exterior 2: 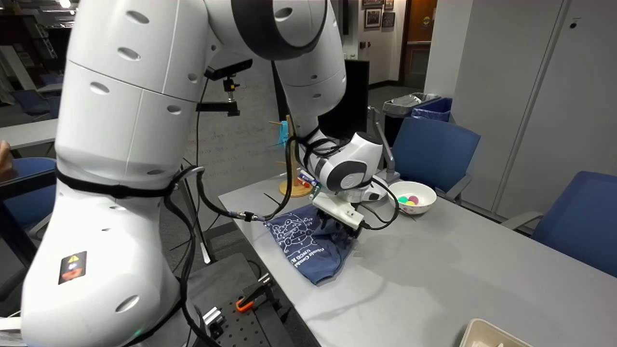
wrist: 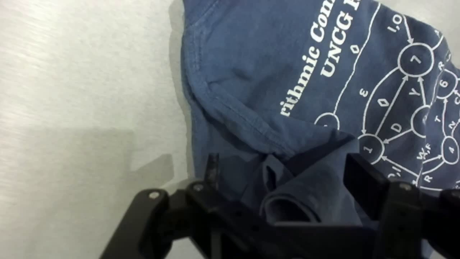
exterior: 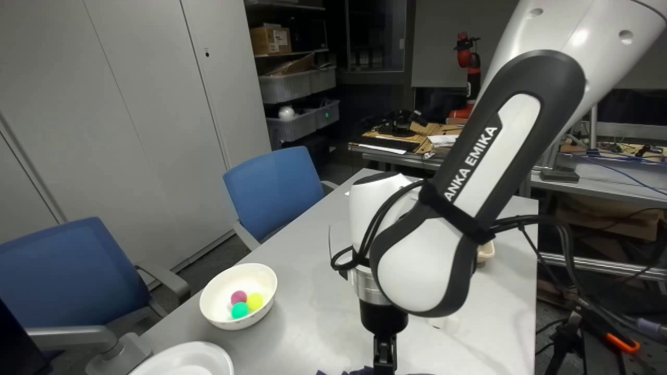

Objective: Unfold the T-shirt slightly and move it to the right

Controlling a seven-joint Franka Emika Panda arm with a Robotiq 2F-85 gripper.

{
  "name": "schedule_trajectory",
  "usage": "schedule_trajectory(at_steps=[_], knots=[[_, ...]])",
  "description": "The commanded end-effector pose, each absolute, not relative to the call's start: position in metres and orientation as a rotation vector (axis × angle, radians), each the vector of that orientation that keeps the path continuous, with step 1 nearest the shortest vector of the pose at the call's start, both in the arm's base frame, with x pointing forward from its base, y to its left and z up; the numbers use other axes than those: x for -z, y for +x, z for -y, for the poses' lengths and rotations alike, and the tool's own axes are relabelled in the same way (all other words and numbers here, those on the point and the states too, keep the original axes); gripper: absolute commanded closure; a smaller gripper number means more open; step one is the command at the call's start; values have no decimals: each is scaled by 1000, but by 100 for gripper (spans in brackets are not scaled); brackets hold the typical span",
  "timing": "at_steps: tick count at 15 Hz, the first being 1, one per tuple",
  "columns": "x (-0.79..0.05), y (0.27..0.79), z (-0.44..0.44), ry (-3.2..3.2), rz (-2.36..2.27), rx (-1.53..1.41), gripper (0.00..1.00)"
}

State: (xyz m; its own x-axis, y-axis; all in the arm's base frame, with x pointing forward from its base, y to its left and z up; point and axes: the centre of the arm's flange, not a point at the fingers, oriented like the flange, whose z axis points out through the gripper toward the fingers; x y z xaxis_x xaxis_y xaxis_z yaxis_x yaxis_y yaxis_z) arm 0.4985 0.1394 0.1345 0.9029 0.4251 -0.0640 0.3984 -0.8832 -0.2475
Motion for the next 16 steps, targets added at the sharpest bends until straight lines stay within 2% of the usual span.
schedule_trajectory(at_steps=[1,2,3,6,10,11,16], knots=[[-126,516,-138,-2796,622,-111,29],[-125,519,-137,-2793,615,-107,38],[-125,521,-136,-2790,611,-103,40],[-125,529,-132,-2794,581,-92,66],[-129,539,-128,-2799,557,-76,95],[-130,540,-128,-2800,555,-71,100],[-137,547,-129,-2801,556,-49,100]])
